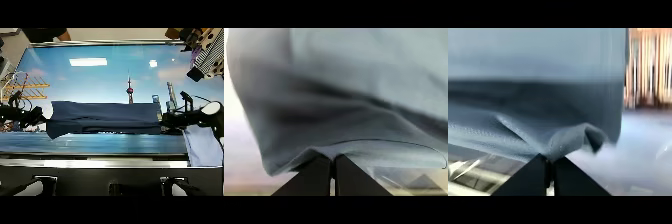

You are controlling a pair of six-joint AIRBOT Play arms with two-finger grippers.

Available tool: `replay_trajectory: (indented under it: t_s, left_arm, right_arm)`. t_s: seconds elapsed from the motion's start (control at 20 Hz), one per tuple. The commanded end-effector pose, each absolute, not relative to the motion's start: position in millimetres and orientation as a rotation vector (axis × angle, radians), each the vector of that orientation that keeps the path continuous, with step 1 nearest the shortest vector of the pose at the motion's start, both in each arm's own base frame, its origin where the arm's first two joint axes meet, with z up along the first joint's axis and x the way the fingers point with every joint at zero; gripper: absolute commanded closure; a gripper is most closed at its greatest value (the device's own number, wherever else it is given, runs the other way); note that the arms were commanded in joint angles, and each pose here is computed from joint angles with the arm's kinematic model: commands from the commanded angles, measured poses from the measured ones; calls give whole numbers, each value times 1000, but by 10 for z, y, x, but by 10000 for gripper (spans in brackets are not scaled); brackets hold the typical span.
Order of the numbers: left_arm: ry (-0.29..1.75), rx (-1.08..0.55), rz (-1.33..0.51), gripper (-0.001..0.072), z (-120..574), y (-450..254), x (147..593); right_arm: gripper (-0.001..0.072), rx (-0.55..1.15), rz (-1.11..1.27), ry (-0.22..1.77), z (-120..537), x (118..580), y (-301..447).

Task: Fold the clothes and pants, and hang the long-sleeved shirts on hangers.

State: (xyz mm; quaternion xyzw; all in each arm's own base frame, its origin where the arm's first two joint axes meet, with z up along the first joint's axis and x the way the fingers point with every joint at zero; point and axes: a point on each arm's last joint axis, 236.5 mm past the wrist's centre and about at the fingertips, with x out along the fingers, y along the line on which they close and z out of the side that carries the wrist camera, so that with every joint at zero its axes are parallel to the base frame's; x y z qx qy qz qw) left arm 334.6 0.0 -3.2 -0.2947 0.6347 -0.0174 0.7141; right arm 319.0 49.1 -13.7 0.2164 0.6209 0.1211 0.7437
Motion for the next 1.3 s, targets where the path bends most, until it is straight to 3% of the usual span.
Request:
replay_trajectory:
  t_s: [0.0,0.35,0.65,0.8,0.85,0.95,1.0,1.1,1.15,1.2,1.25]
  left_arm:
    - [1403,-607,-79,695,-143,37,3888]
    - [1418,-591,-109,696,-270,183,4500]
    - [1472,-568,-145,694,-587,-9,4673]
    - [1511,-559,-161,692,-763,-142,4660]
    - [1502,-556,-160,671,-770,-152,4686]
    - [1469,-549,-158,490,-696,-137,4761]
    - [1452,-542,-163,432,-613,-120,4808]
    - [1411,-503,-172,432,-342,-72,4902]
    - [1390,-482,-174,431,-189,-49,4937]
    - [1366,-458,-174,355,-21,-23,4965]
    - [1352,-432,-161,229,125,19,4969]
  right_arm:
    - [684,390,257,1347,-302,3652,543]
    - [683,332,218,1322,-430,4215,554]
    - [679,361,191,1339,-578,4335,539]
    - [603,385,177,1364,-676,4320,546]
    - [489,402,165,1369,-675,4314,547]
    - [301,430,152,1418,-629,4221,523]
    - [257,435,160,1425,-526,4202,479]
    - [166,441,153,1378,-270,4246,259]
    - [164,463,149,1353,-192,4259,141]
    - [162,509,170,1345,-150,4241,67]
    - [162,557,209,1347,-131,4217,48]
